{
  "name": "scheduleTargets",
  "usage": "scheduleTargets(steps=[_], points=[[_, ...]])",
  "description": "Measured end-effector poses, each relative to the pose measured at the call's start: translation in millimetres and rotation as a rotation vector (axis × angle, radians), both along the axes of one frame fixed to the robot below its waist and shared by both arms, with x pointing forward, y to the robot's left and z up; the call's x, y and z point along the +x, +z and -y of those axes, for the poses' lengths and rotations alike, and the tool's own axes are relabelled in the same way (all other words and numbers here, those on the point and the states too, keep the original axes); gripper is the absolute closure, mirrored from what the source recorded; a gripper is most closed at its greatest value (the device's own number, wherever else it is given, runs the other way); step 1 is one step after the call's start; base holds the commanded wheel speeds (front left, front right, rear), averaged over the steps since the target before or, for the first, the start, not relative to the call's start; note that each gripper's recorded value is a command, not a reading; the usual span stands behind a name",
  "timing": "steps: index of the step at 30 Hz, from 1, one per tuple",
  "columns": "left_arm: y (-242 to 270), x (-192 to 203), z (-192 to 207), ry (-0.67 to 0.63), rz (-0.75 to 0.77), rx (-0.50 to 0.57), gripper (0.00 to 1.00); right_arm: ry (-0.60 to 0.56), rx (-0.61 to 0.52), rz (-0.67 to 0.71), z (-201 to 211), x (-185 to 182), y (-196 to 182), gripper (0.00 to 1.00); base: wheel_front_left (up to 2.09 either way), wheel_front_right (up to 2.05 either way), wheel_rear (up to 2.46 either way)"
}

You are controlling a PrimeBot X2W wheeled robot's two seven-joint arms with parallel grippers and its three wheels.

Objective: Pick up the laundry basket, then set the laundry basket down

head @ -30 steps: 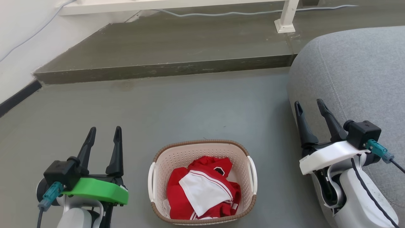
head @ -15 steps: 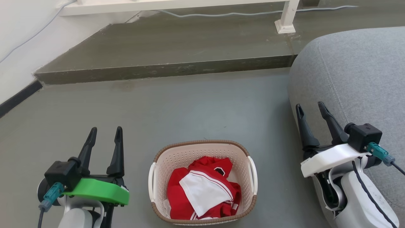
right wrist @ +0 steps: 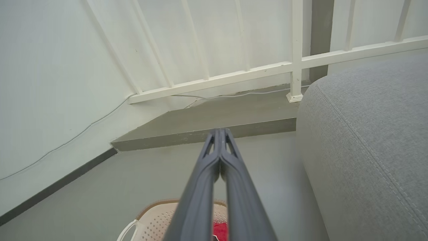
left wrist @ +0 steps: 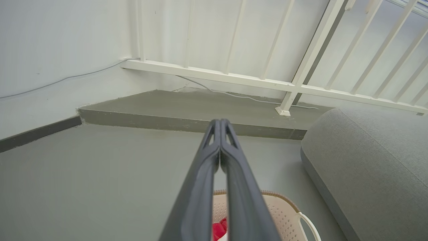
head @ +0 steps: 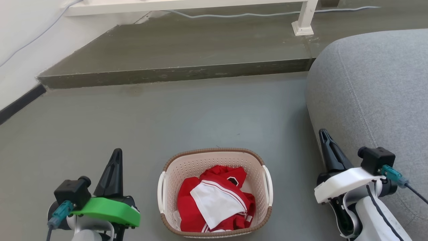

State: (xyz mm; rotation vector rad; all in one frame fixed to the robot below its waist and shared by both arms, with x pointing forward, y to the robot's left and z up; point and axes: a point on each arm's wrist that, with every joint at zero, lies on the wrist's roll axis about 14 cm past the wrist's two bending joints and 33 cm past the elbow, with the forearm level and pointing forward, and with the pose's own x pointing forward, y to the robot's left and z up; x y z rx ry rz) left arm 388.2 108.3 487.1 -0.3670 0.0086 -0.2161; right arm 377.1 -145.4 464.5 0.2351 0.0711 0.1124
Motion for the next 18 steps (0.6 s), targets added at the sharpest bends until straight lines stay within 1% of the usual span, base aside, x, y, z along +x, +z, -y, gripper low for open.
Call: scheduleTargets(steps=[5,11,18], points=[[0.8,-0.4,-3.4,0.015,-0.015,-0.053,1.00,-0.023,0.056,-0.011,4.2,0.8,0.8,1.00,0.00,0.00,0.00],[-0.1,-0.4,-10.2,0.042,-0.048,-0.148,1.00,-0.062,0.159,-0.035,10.6,1.9,0.5,1.00,0.00,0.00,0.00],[-1.7,-0.8,-16.3,0.063,-0.077,-0.217,1.00,-0.085,0.251,-0.053,14.1,2.9,1.1,1.00,0.00,0.00,0.00]])
